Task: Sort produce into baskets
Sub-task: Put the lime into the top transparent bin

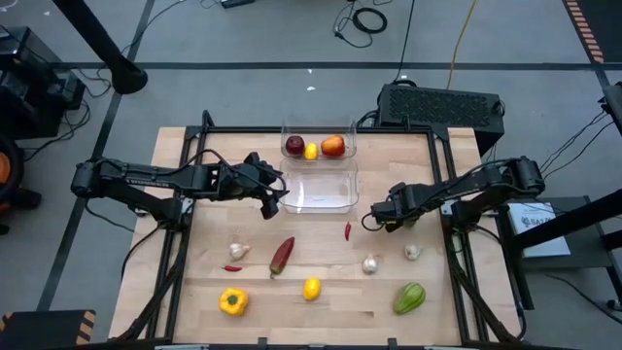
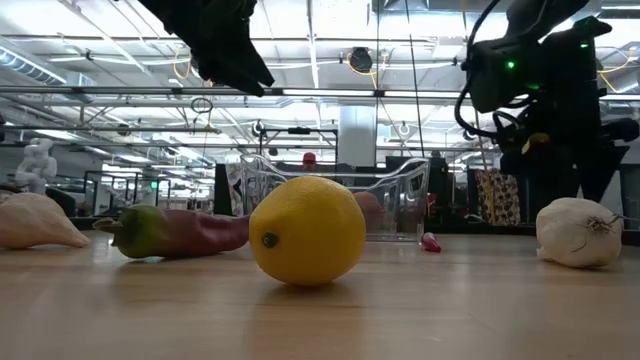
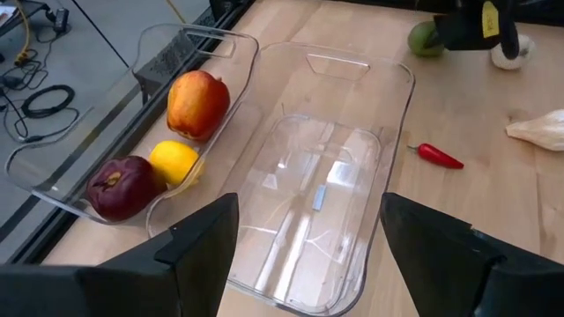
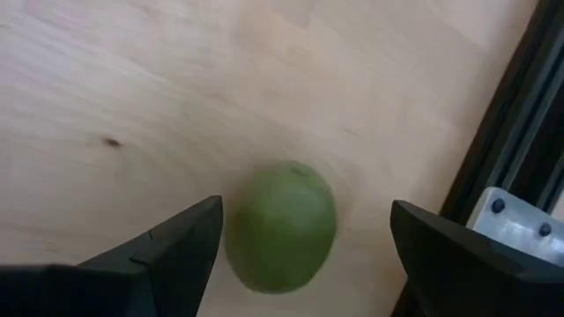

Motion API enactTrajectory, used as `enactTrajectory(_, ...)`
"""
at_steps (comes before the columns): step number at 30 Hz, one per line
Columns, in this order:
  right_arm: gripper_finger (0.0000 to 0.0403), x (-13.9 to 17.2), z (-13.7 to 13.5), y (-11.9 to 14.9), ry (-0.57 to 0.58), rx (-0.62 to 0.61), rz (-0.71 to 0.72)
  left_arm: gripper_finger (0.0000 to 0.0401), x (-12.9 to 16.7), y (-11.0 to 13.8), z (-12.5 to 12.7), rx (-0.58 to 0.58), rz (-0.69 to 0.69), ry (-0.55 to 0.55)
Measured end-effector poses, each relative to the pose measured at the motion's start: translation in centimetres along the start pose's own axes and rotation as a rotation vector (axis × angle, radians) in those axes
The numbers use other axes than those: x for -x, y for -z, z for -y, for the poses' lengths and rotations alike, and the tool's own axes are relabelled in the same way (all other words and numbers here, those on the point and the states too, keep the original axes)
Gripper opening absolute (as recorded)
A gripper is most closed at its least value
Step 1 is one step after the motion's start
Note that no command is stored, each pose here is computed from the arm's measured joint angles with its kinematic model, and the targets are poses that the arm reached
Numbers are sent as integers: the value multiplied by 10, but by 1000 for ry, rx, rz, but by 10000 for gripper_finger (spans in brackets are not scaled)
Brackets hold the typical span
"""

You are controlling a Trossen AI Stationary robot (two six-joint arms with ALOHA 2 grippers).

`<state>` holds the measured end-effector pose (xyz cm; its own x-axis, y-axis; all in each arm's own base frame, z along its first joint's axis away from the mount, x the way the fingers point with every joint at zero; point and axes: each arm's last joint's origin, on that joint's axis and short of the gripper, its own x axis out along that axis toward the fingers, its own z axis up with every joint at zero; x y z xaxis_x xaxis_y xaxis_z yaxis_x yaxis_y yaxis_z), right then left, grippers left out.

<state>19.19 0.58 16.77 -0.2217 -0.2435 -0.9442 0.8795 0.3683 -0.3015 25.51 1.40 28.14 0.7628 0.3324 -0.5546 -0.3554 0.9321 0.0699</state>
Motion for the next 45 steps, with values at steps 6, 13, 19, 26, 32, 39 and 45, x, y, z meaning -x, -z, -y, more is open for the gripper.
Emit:
enactTrajectory(6, 318, -14, -3, 7, -55, -1, -48, 283, 0, 0, 0, 0, -1, 0)
enactTrajectory(13, 308, -25, 1, 11, -43, 16, -68, 283, 0, 0, 0, 1, 0, 1)
enactTrajectory(19, 251, -25, -1, 10, -69, 51, -58, 283, 0, 0, 0, 1, 0, 1)
enactTrajectory(26, 202, -21, -6, 7, -112, 106, -39, 283, 0, 0, 0, 0, 0, 1)
enactTrajectory(32, 208, 6, -16, 1, -226, 165, 16, 283, 0, 2, 0, 0, -22, -3)
enactTrajectory(39, 211, 63, -17, -11, -413, 273, 133, 283, 0, 1, -1, -77, -12, -25)
enactTrajectory(45, 212, 113, -13, -33, -456, 399, 432, 283, -1, -5, -6, -136, 47, -106)
